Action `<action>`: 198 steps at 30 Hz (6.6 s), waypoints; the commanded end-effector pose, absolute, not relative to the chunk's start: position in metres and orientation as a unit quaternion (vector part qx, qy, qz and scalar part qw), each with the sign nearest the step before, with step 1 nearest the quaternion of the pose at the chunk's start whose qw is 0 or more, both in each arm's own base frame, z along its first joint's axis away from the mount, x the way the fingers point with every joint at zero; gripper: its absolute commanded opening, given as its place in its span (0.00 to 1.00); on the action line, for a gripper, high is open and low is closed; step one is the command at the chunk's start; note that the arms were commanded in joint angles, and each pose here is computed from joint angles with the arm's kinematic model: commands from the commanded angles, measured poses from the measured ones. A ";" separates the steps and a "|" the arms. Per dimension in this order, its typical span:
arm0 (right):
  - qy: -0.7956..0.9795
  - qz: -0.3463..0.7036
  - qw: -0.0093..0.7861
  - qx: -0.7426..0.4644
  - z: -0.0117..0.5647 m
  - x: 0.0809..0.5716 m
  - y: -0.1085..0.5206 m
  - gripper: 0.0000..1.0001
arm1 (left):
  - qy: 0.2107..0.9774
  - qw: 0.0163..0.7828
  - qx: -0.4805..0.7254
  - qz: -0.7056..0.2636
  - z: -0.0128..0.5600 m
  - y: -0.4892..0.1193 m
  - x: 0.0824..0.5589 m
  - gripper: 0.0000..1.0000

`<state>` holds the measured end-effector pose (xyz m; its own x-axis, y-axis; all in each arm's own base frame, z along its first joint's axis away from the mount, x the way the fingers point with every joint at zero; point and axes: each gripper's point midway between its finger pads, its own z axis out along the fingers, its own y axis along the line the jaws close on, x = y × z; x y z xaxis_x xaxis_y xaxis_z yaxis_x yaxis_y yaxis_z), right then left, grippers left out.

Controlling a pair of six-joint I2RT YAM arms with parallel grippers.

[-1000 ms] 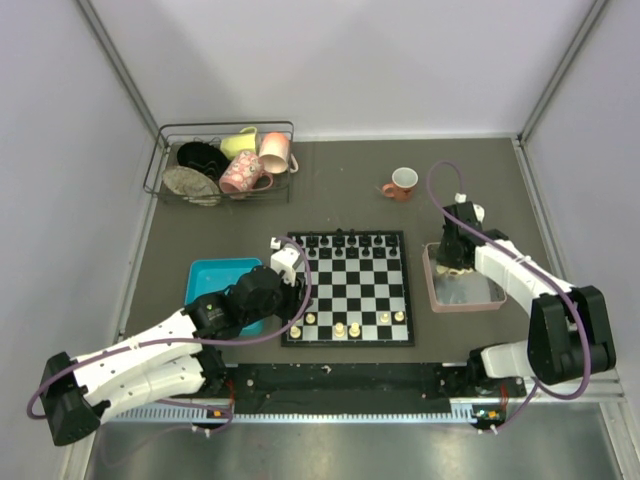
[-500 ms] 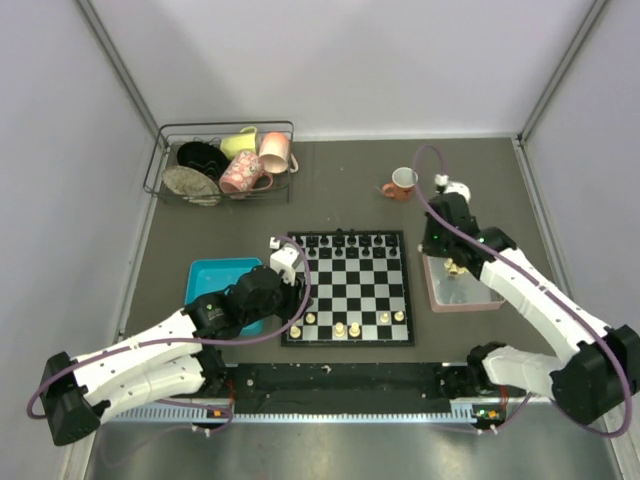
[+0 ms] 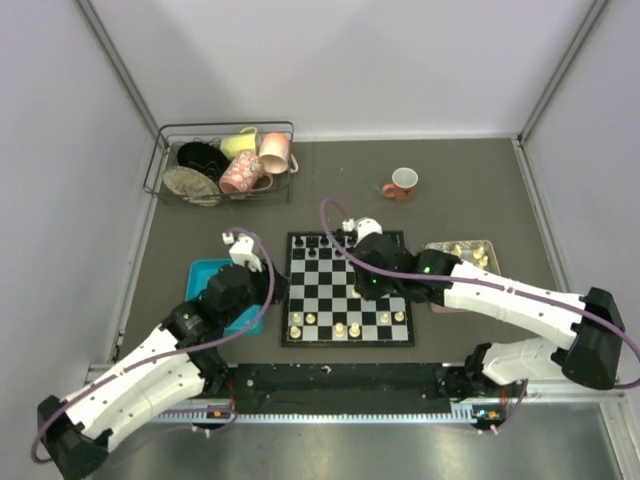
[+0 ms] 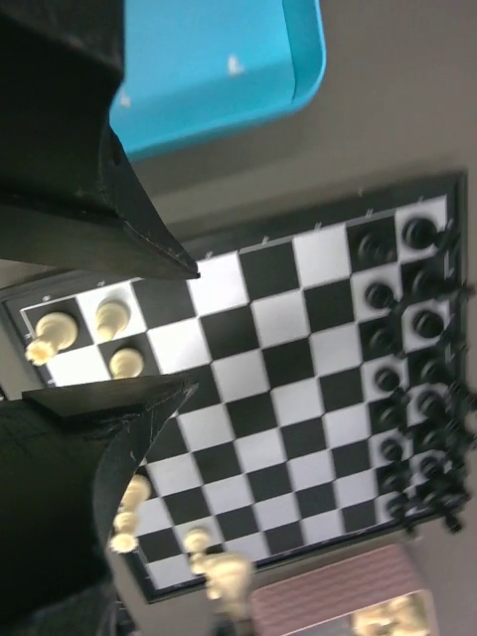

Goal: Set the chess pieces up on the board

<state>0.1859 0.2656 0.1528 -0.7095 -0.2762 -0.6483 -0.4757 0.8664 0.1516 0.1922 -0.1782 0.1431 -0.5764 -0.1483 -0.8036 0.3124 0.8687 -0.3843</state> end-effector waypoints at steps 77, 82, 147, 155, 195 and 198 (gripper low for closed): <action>0.880 0.113 0.250 -0.388 0.068 0.109 0.363 0.04 | 0.849 0.445 -0.006 -0.285 0.142 -0.145 0.214 0.49; 0.880 0.107 0.247 -0.391 0.064 0.109 0.359 0.05 | 0.849 0.445 -0.005 -0.286 0.142 -0.145 0.214 0.49; 0.932 -0.046 0.334 0.129 0.114 0.298 0.021 0.45 | 0.850 0.441 -0.001 -0.288 0.136 -0.146 0.211 0.53; 0.931 -0.086 0.341 0.098 0.112 0.324 0.008 0.57 | 0.849 0.441 0.001 -0.290 0.135 -0.147 0.211 0.54; 0.951 -0.034 0.294 0.090 0.053 0.340 0.001 0.36 | 0.850 0.439 0.004 -0.291 0.133 -0.147 0.210 0.54; 0.952 -0.034 0.292 0.091 0.051 0.340 0.001 0.33 | 0.850 0.439 0.005 -0.291 0.133 -0.148 0.210 0.54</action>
